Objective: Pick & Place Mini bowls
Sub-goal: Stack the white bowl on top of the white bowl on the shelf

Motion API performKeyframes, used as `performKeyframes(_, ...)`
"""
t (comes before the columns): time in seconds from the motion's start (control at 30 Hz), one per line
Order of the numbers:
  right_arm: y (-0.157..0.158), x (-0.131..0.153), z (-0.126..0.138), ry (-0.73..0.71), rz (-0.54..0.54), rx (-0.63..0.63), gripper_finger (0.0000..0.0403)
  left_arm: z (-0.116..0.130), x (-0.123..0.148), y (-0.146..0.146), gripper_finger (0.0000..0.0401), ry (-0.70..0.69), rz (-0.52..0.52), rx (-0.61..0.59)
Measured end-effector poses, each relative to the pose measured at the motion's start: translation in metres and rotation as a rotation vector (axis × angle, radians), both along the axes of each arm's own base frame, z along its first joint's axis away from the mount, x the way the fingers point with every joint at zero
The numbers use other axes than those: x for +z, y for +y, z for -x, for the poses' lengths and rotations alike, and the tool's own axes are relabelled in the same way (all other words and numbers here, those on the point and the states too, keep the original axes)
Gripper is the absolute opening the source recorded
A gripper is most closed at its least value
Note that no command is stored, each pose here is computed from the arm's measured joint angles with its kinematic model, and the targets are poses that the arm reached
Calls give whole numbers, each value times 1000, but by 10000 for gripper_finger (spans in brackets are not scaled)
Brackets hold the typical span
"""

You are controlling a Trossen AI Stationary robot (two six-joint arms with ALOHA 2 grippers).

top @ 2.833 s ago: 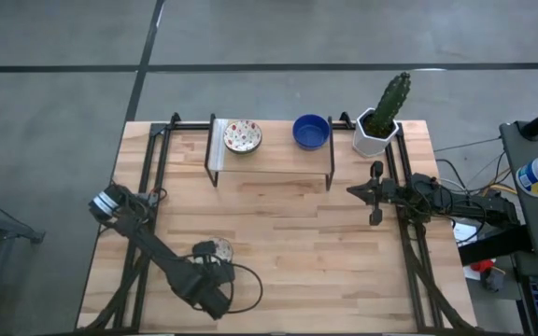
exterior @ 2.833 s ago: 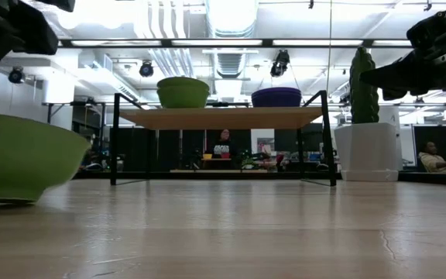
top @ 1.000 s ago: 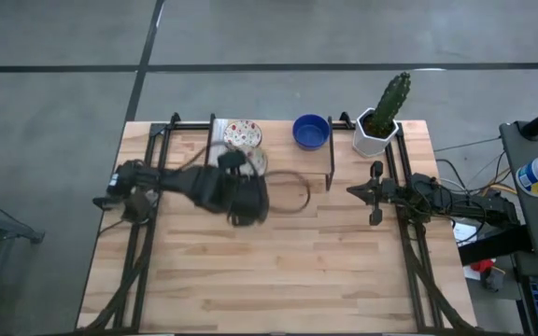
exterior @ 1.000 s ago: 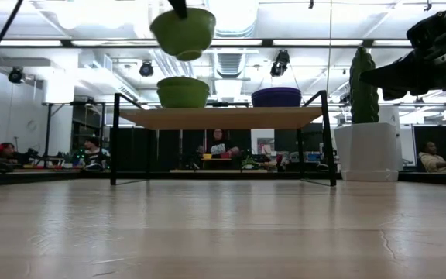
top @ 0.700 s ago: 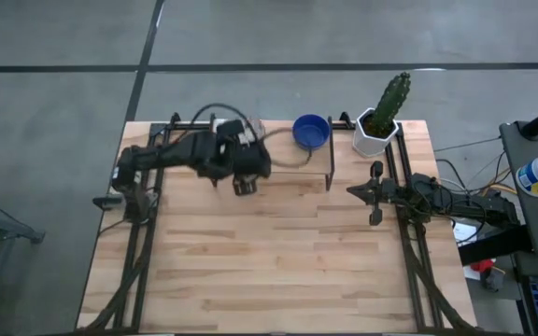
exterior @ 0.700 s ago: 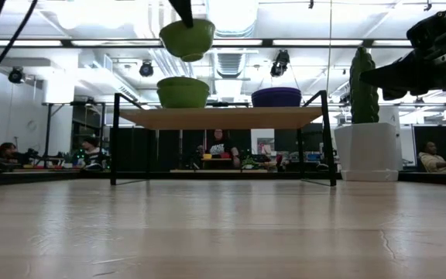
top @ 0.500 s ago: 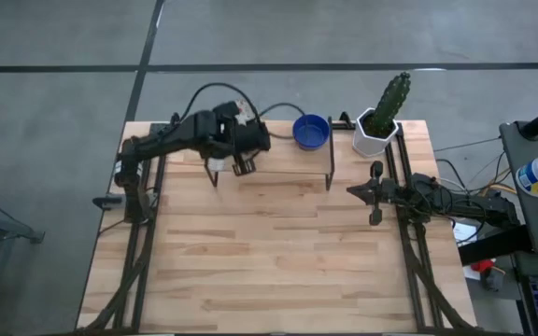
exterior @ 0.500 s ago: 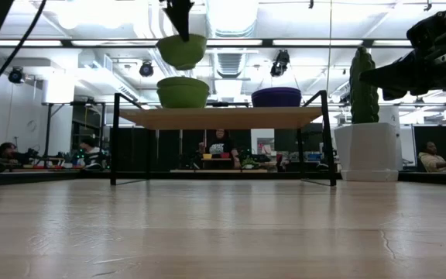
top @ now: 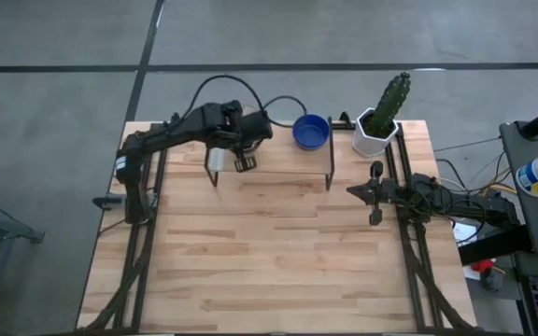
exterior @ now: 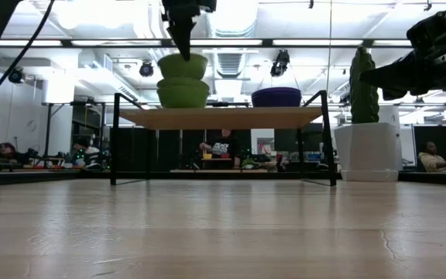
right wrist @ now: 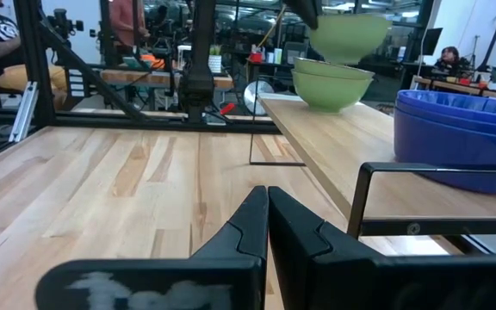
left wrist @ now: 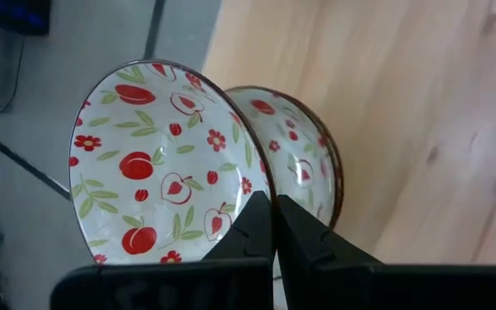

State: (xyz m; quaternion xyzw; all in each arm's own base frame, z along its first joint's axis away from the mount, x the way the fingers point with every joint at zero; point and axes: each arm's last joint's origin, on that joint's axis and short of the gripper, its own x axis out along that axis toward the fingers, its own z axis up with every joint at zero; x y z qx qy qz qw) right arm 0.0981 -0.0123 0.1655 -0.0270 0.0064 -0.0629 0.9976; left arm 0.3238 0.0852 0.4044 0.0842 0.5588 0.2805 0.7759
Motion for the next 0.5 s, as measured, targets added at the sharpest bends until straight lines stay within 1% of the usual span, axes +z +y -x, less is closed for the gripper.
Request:
performKeyframes(0.2,0,0,0,0,-2,0,8,-6,-22,3,0,70,4,-21)
performKeyframes(0.5,0,0,0,0,-2,0,8,-8,-38,3,0,121,19,-25)
